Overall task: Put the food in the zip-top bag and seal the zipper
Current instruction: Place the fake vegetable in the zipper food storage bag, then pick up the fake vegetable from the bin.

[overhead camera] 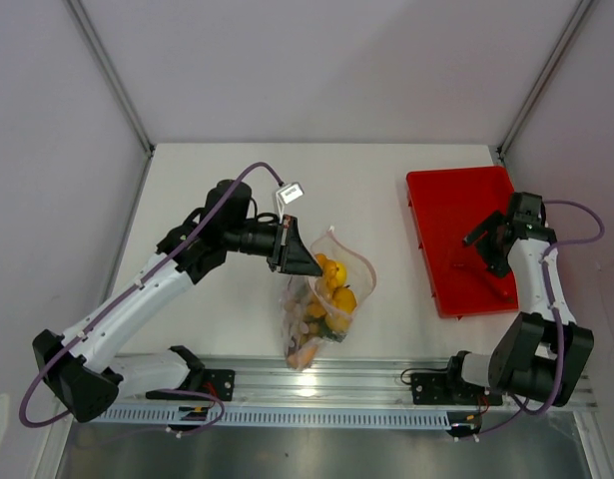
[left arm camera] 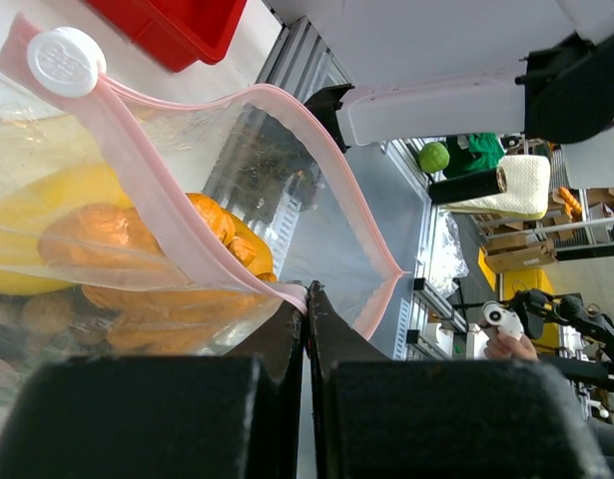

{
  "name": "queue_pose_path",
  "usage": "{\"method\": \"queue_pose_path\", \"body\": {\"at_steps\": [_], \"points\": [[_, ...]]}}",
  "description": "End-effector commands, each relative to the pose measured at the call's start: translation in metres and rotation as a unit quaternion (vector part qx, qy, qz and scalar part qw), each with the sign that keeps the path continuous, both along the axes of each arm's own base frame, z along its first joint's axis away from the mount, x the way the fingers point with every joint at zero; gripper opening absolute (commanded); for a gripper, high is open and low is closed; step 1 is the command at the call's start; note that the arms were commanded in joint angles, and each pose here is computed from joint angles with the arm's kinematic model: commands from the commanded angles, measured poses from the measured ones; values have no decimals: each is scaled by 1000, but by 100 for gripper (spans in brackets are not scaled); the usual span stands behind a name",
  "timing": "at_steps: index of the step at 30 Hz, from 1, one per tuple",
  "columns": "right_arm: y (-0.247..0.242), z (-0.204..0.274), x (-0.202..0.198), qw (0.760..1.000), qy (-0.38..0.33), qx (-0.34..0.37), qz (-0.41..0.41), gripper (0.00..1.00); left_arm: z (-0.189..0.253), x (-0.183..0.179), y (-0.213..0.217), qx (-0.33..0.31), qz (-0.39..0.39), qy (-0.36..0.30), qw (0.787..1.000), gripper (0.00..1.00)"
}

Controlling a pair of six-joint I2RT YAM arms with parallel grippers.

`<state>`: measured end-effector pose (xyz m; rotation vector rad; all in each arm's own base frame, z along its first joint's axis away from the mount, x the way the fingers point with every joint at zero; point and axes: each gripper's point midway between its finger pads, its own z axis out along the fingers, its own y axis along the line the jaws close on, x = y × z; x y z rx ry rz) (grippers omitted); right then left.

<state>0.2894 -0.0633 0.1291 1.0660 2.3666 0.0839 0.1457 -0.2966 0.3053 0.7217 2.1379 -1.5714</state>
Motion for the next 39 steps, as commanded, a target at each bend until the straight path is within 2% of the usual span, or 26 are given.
{"method": "queue_pose_path", "body": {"at_steps": [1,14,25,29,30,32,33,35,37,39], "points": [[-15,-8,38,996,-58,7,-69,75,17,-5,-4,-32,-26,-27,999,1],[-46,-86,28,978,9,-19,-209,73,16,5,-8,-14,-19,-25,999,1],[-57,-120,32,965,31,-13,-262,71,14,14,-11,5,-6,-10,1000,0],[-50,-127,31,967,42,3,-253,51,14,18,-14,8,-4,-7,1000,0],[-46,-128,31,969,45,11,-243,38,13,18,-15,8,-4,-5,1000,0],[-42,-127,31,971,45,15,-234,34,14,18,-17,9,-7,-4,1000,1],[-39,-125,34,973,40,19,-227,28,14,18,-17,9,-7,-4,1000,0],[-33,-121,33,977,36,17,-210,25,13,17,-18,9,-10,-3,1000,1],[-29,-115,33,979,31,17,-199,15,15,16,-18,8,-10,-5,1000,1],[-25,-104,32,982,23,13,-186,1,11,14,-18,10,-12,-3,1000,1]]}}
